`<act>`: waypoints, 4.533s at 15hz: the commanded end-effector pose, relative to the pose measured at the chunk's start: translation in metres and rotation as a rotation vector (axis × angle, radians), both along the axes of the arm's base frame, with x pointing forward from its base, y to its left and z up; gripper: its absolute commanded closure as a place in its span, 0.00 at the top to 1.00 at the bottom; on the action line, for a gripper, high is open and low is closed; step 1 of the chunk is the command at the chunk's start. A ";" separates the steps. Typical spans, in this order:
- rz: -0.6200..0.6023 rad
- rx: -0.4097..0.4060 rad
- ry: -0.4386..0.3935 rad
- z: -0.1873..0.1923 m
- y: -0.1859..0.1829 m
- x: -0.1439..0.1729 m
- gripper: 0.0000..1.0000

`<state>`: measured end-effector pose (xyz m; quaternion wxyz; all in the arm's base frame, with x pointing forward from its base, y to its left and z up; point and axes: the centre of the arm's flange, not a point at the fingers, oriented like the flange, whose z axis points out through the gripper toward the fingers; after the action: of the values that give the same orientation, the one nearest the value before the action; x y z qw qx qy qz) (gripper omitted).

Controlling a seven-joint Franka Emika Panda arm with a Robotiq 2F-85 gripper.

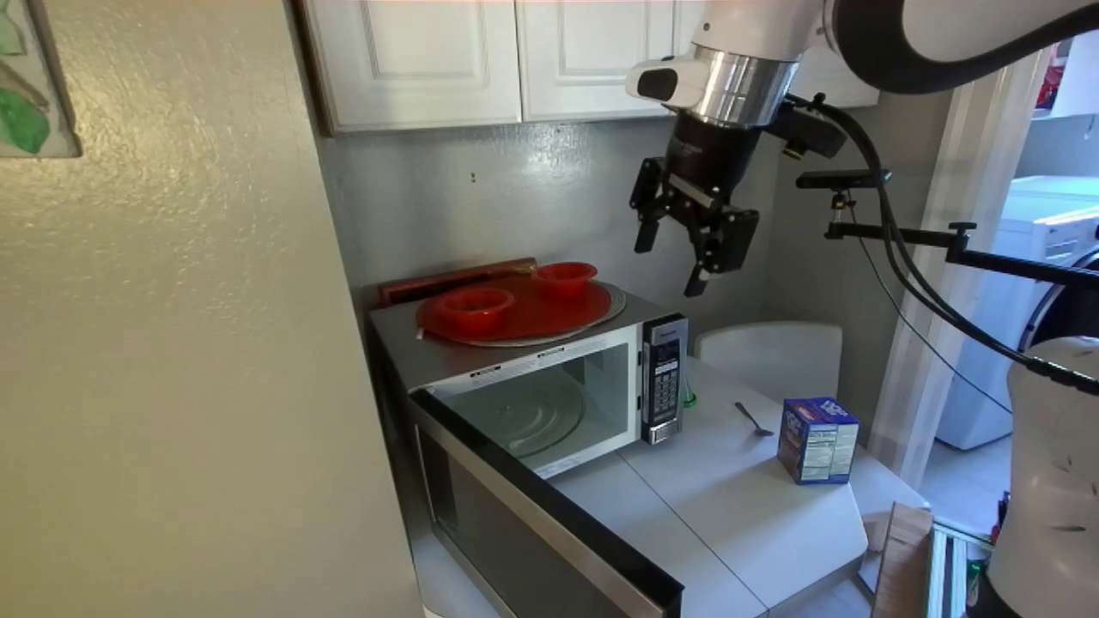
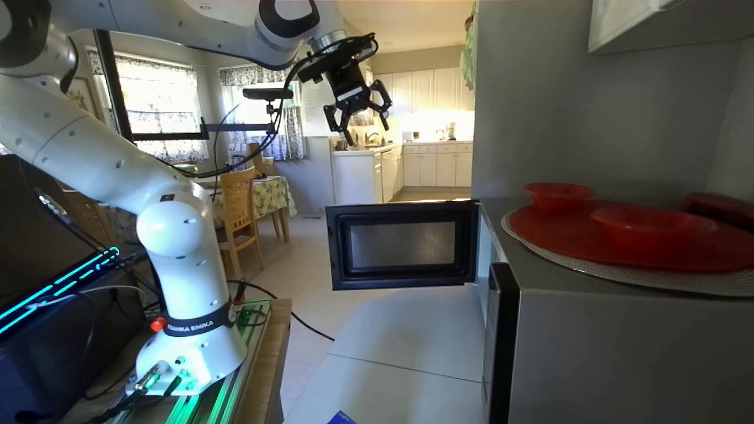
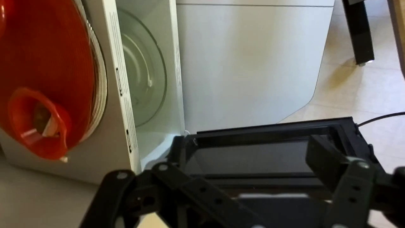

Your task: Close the microwave

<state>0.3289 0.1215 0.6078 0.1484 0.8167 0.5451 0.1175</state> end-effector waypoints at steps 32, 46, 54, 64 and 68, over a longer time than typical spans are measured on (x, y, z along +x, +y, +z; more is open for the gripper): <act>0.226 0.049 0.211 -0.176 0.218 0.090 0.00; 0.104 -0.333 0.207 -0.203 0.159 0.099 0.00; -0.119 -0.177 0.428 -0.185 0.134 0.103 0.00; -0.544 0.103 0.560 -0.234 -0.023 0.152 0.00; -0.736 0.198 0.543 -0.260 -0.072 0.163 0.00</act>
<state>0.4893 0.0688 0.3668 -0.0233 0.9486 0.2902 -0.1243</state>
